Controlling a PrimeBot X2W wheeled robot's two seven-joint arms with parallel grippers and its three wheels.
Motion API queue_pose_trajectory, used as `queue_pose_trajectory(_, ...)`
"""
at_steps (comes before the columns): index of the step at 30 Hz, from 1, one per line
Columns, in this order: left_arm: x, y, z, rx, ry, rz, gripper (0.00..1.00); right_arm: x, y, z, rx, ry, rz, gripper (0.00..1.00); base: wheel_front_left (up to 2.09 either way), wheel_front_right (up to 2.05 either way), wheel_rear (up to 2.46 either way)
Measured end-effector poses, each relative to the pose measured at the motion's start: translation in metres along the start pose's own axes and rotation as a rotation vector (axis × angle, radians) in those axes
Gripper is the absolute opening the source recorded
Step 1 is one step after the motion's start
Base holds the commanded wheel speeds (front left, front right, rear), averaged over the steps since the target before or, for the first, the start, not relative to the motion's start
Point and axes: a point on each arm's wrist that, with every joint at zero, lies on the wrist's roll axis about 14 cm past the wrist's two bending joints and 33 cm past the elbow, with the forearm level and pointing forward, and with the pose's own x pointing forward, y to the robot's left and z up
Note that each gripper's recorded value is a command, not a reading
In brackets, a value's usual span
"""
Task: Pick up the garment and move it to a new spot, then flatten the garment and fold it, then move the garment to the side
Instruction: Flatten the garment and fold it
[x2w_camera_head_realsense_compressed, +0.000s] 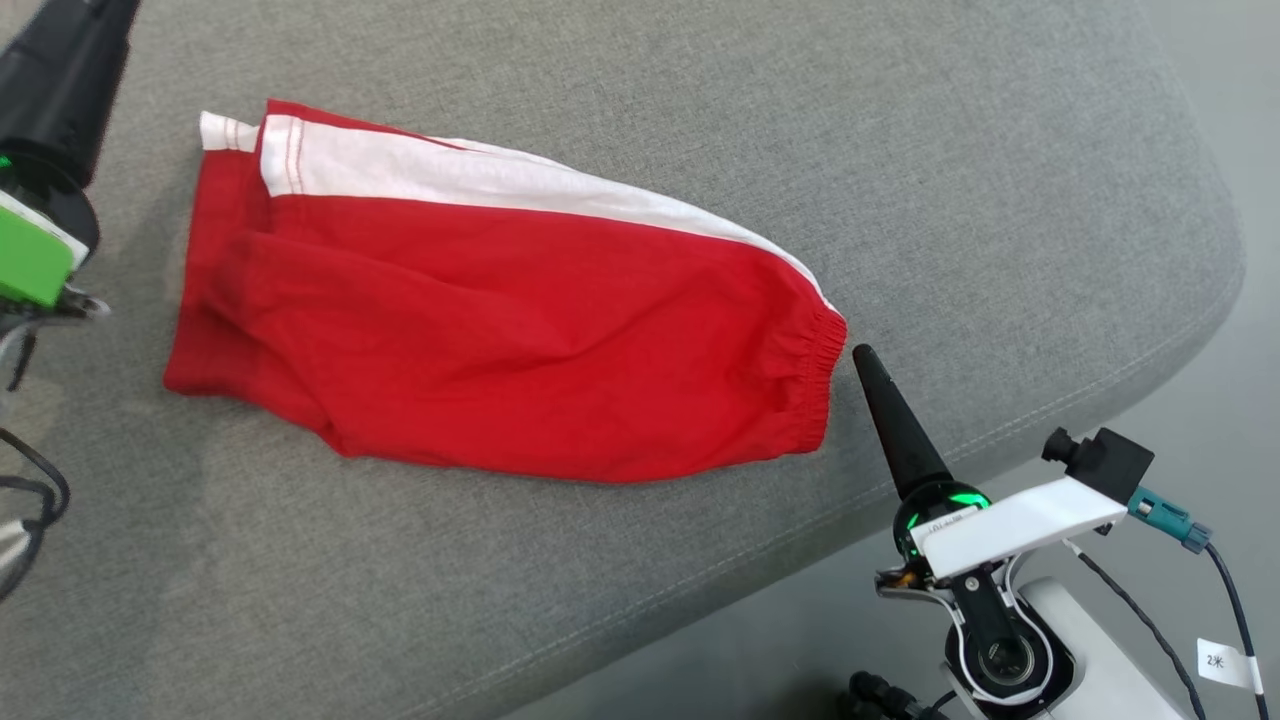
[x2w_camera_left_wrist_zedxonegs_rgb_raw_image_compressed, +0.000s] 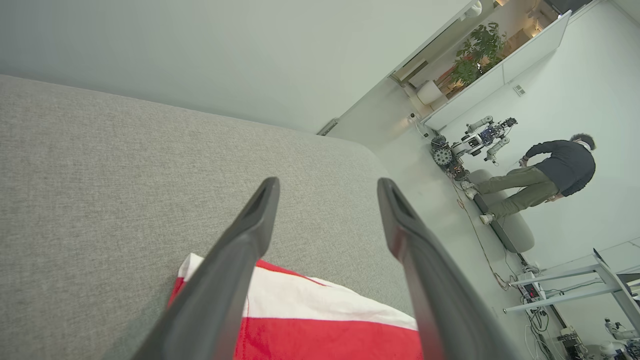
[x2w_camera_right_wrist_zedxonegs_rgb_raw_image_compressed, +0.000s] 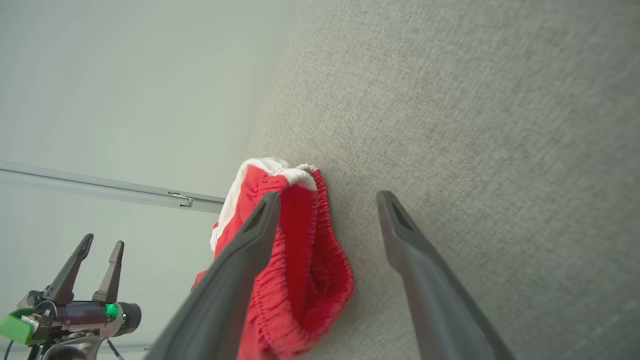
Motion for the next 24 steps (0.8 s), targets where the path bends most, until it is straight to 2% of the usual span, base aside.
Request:
queue_pose_trajectory(7, -0.033, -0.014, -0.003, -0.038, -0.055, 0.020, 1.00, -0.005, 0.014, -0.016, 0.055, 0.027, 0.038, 1.00, 0.00, 0.00, 0.00)
queue_pose_trajectory(15, -0.072, -0.011, -0.002, -0.077, -0.110, 0.083, 1.00, -0.006, 0.028, -0.038, 0.070, 0.095, 0.082, 1.00, 0.00, 0.00, 0.00)
queue_pose_trajectory(24, -0.090, -0.024, 0.003, -0.105, -0.169, 0.053, 1.00, 0.003, 0.016, -0.050, 0.090, 0.128, 0.022, 1.00, 0.00, 0.00, 0.00)
